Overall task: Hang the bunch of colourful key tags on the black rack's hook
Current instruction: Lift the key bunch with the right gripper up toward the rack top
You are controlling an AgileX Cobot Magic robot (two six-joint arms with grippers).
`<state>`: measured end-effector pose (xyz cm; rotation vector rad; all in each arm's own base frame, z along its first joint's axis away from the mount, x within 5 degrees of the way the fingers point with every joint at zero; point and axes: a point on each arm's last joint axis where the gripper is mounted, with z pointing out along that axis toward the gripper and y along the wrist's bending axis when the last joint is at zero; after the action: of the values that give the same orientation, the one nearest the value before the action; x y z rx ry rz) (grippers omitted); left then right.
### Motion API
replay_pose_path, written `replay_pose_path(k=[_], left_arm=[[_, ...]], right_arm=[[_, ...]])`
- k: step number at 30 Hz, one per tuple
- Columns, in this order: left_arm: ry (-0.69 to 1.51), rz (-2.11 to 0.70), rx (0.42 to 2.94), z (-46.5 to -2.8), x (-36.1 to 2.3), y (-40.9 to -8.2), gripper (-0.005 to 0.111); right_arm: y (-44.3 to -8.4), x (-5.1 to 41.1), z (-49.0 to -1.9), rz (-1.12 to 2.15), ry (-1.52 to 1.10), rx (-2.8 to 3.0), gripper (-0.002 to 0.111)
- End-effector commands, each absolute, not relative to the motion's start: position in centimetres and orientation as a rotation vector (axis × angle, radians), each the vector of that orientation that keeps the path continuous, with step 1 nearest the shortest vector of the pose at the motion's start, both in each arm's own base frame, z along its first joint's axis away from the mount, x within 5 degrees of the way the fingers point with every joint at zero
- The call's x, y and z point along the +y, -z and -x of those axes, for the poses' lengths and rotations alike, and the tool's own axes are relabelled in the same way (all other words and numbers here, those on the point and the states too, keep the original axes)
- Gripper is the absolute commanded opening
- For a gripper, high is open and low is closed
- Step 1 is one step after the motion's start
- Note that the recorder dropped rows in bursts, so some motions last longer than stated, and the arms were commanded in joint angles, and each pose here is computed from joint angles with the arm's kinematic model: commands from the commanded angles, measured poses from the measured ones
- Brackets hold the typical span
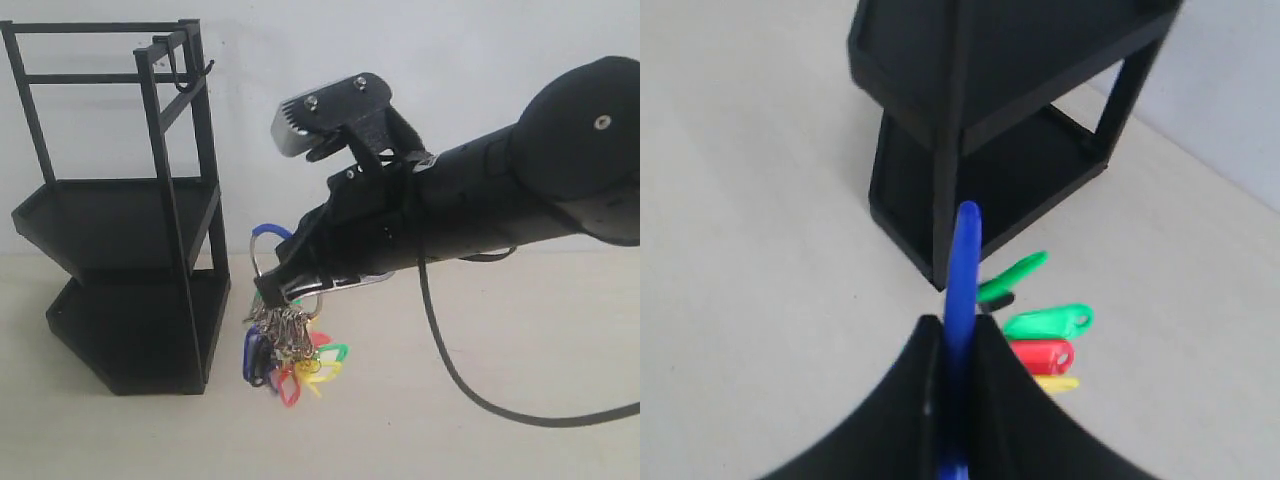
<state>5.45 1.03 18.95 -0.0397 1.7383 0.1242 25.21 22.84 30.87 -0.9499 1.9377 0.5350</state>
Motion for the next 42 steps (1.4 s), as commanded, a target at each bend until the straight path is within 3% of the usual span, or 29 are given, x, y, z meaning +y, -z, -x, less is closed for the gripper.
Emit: replay_pose_path(k=[1, 2, 6, 10, 13, 17, 21, 25, 28, 42], left_arm=[[-0.118, 0.041, 1.734, -5.5, 1.0, -19.1, 0.004], [-0.118, 0.041, 1.734, -5.5, 1.0, -19.1, 0.004], [-0.118, 0.041, 1.734, -5.5, 1.0, -19.1, 0.004], [-0.118, 0.042, 1.736, -5.5, 1.0, -19.0, 0.004], [-0.118, 0.042, 1.736, -5.5, 1.0, -19.0, 0.004], [-0.118, 0.042, 1.736, -5.5, 1.0, -19.0, 0.004], [-0.118, 0.042, 1.736, -5.5, 1.0, -19.0, 0.004], [-0.118, 0.042, 1.736, -5.5, 1.0, -19.0, 0.004], [-0.118, 0.042, 1.736, -5.5, 1.0, -19.0, 0.004], [-0.118, 0.042, 1.736, -5.5, 1.0, -19.0, 0.004]], right_arm=[[-32.1, 23.5, -24.1, 1.118, -0.493, 1.836, 0.000], [-32.1, 23.5, -23.9, 1.175, -0.460, 1.808, 0.000], [-33.6, 22.2, -25.1, 0.839, -0.539, 1.880, 0.000], [-33.3, 22.8, -24.0, 1.128, -0.425, 1.806, 0.000], [-34.1, 21.4, -25.6, 0.778, -0.530, 1.909, 0.000], [-33.4, 22.5, -23.7, 1.182, -0.402, 1.796, 0.000], [-34.1, 21.4, -25.5, 0.783, -0.529, 1.918, 0.000], [-33.8, 23.0, -23.7, 1.139, -0.397, 1.766, 0.000], [-34.7, 22.4, -24.9, 0.834, -0.493, 1.816, 0.000], [-37.1, 22.6, -27.7, 0.681, -0.460, 1.674, 0.000]])
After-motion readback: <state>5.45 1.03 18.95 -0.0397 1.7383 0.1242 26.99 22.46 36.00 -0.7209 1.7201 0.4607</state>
